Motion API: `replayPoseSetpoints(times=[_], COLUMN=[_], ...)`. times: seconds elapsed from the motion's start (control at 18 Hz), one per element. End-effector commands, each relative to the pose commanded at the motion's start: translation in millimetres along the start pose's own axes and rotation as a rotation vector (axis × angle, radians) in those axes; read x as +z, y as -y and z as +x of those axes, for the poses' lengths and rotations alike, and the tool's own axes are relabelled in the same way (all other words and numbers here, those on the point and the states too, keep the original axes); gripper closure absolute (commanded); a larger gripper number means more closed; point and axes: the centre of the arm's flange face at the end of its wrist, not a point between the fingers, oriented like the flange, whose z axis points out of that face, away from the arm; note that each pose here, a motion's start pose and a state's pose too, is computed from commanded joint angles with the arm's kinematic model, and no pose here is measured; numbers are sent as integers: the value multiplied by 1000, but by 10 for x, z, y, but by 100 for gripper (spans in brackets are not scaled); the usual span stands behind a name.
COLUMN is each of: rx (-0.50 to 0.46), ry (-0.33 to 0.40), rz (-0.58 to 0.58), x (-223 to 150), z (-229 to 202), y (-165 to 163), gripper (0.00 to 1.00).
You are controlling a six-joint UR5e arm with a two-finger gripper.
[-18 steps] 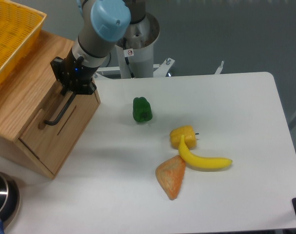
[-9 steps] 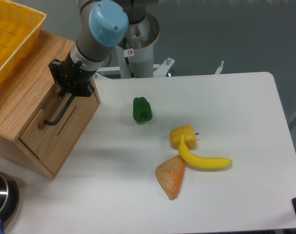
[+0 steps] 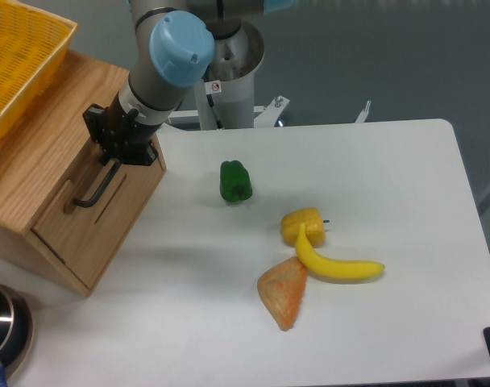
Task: Slide the top drawer open
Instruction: 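Lower the gripper onto the drawer handle and close on it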
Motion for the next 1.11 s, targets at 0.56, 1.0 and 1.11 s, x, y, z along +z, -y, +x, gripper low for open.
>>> replayPoseSetpoints(times=[0.56,1.0,1.11], rx=[-8,-6,-7], ry=[-5,1,1], rz=[-13,-12,-12], x=[61,49,40], z=[-66,-88,-92], y=[12,13,13], gripper=[96,96,96])
